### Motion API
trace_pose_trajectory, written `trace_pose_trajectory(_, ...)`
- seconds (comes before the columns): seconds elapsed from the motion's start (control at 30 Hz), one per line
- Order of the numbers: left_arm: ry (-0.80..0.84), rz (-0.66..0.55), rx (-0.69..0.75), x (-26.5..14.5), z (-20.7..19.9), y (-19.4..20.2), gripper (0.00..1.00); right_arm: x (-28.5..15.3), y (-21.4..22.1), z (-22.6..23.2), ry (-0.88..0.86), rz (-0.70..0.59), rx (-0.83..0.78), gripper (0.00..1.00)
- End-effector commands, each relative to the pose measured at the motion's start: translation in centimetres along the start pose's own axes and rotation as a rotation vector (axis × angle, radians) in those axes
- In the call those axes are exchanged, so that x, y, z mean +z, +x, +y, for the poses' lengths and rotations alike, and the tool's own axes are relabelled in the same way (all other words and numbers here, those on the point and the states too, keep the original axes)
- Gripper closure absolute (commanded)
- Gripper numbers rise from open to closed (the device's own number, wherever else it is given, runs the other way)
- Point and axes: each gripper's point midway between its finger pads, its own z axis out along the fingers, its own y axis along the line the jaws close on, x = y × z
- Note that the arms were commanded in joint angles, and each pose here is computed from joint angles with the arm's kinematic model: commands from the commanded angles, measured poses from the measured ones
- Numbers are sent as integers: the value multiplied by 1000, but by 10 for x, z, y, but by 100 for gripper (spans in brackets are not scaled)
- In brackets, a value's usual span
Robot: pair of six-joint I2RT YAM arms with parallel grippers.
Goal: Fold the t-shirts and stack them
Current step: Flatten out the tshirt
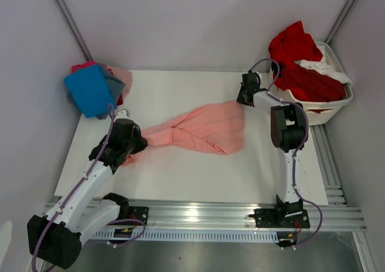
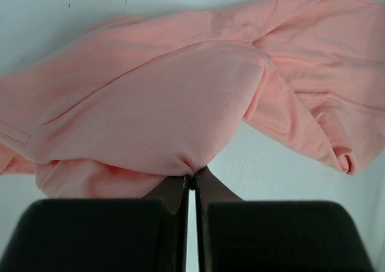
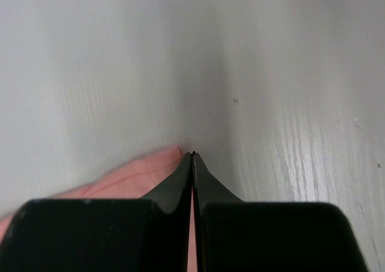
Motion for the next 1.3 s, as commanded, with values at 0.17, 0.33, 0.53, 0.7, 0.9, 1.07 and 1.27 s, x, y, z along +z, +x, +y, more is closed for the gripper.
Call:
trace_pose_trajectory(0.17,39,-151,38,-21,-20,-48,99,-55,-50,-2,22,-128,-46,100)
trace_pose_trajectory(0.33,60,-178,76,-33,-27,-61,99,-79,-76,-21,100,-208,-75,100)
trace_pose_trajectory(0.53,84,-176,69,-38,-32,-61,99,-80,-76,-16,27,-183,-58,97)
trace_pose_trajectory(0.7,94,-121,34,-29,-29,-43,99,-57,-50,-12,-3,-117,-24,40)
trace_pose_trajectory(0.9,84,-95,40,-24,-24,-34,99,-33,-34,2,-82,-66,-7,30)
trace_pose_trajectory(1.07,85,-91,42,-23,-24,-33,100,-22,-18,15,-141,-16,12,30)
trace_pose_trajectory(1.27,80,-93,45,-22,-23,-33,100,-13,1,30,-181,32,9,33)
